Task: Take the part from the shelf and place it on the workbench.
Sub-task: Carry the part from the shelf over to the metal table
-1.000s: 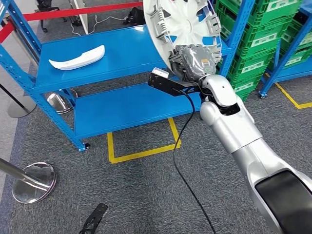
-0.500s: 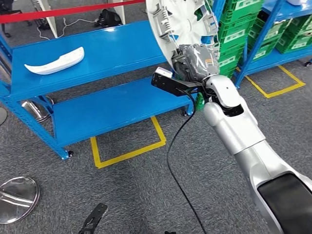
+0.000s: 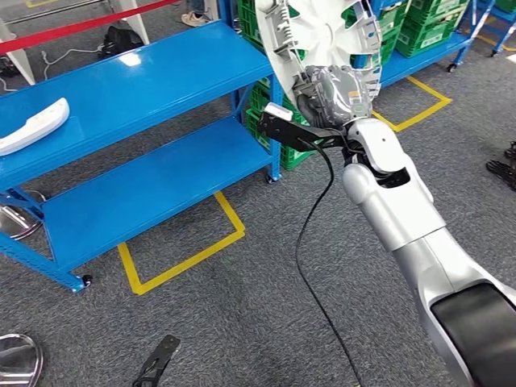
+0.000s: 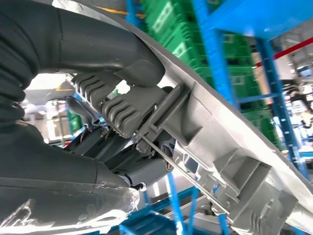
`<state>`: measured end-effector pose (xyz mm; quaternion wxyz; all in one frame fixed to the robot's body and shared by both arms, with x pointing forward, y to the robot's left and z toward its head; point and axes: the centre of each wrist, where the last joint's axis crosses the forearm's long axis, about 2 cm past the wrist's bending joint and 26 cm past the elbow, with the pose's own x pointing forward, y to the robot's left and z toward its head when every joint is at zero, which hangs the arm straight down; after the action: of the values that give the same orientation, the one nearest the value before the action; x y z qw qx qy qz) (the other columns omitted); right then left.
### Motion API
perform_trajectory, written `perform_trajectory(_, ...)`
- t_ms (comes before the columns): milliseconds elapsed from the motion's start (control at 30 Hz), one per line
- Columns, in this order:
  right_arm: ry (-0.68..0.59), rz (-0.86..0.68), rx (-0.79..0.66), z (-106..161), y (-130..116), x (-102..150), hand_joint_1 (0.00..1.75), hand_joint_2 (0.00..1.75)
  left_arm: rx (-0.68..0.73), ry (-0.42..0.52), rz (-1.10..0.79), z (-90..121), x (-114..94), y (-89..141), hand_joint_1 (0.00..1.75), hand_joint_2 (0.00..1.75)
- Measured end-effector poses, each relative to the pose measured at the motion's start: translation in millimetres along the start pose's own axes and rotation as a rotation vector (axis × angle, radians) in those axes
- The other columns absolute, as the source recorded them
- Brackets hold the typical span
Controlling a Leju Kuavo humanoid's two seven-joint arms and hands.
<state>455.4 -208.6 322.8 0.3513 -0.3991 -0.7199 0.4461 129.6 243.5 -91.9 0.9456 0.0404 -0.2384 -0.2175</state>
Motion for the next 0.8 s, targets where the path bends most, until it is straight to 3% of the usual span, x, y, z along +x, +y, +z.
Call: perform_trajectory(800,0.014,0.017,-0.035,-4,-14,-7,1.75,1.75,0.006,-0.003,-0.003,-1,1,3,0.00,1.75)
